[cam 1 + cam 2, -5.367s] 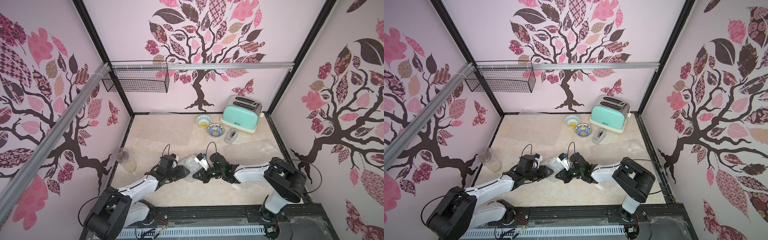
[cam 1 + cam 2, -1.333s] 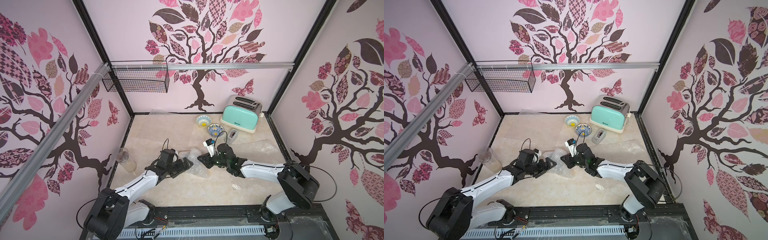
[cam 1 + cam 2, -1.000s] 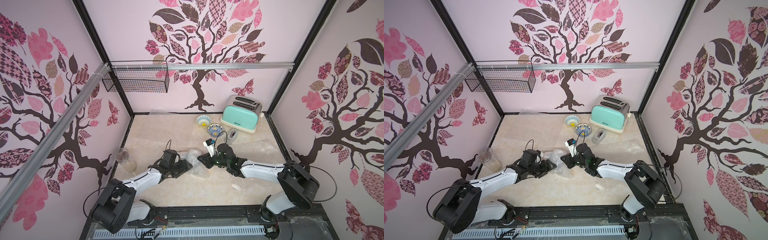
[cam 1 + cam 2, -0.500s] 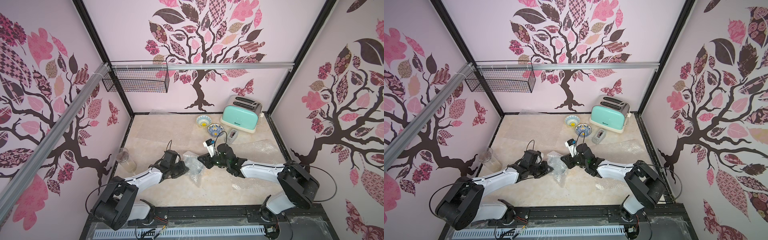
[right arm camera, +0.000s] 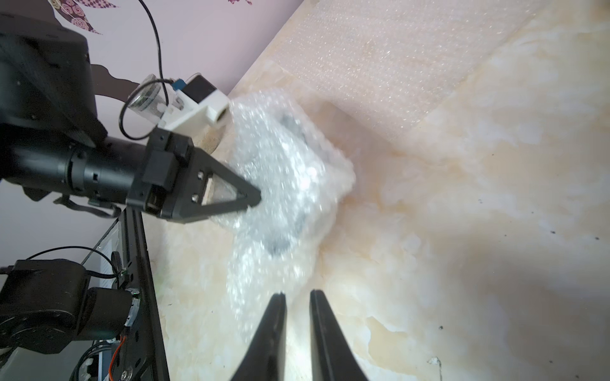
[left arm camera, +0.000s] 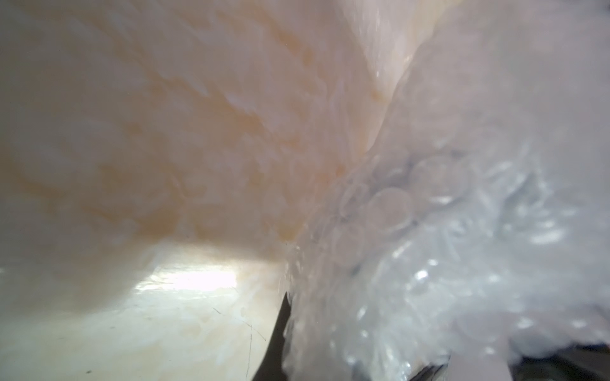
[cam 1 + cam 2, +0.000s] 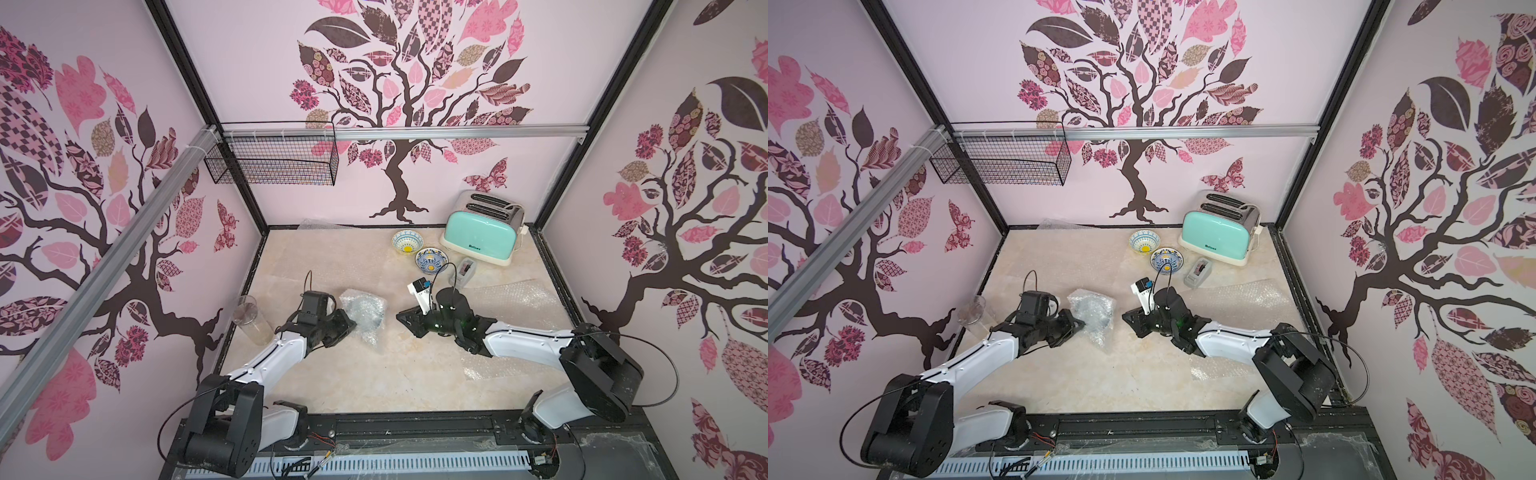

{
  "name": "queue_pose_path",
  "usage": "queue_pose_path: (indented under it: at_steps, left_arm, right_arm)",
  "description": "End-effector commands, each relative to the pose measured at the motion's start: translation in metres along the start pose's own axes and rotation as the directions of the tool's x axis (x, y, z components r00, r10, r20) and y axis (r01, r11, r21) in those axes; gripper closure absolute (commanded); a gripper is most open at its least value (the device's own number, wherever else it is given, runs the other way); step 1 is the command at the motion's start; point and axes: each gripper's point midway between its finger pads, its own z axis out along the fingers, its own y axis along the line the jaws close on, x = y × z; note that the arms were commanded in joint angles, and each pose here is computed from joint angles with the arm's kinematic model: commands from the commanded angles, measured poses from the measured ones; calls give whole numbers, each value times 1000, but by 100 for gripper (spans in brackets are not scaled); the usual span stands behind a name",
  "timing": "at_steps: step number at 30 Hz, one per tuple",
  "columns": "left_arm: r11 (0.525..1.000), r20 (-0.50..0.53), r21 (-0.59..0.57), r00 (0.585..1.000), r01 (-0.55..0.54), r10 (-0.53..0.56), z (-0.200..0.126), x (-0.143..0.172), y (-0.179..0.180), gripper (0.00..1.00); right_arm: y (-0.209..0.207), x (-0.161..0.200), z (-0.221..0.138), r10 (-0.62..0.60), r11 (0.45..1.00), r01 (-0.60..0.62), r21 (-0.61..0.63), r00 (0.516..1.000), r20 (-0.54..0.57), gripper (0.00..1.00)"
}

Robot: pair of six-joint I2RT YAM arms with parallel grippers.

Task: Wrap bowls in bubble wrap
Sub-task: Pick up the bubble-wrapped bowl from the center of the board, then place the tape at the bubble wrap.

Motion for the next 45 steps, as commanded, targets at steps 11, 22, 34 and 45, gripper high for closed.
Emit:
queue_pose_path:
  at_steps: [11, 22, 34, 45]
  left_arm:
    - [954, 161, -43, 945, 295, -285, -8, -118, 51, 100]
    - [928, 167, -89, 924, 361, -343, -5, -122, 79, 100]
    - [940, 142, -34, 933, 340, -332, -15, -119, 62, 53]
    - [957, 283, -103, 930, 272, -234, -77, -117, 47, 30]
  right_arm:
    - [4, -1, -3, 2, 1000, -2, -19, 1000, 14, 81]
    - [-2, 5, 3, 5, 1000, -5, -3, 1000, -4, 79]
    - [-5, 7, 5, 1, 1000, -1, 6, 1000, -14, 74]
    - [-11, 4, 3, -7, 999, 7, 47, 1000, -6, 58]
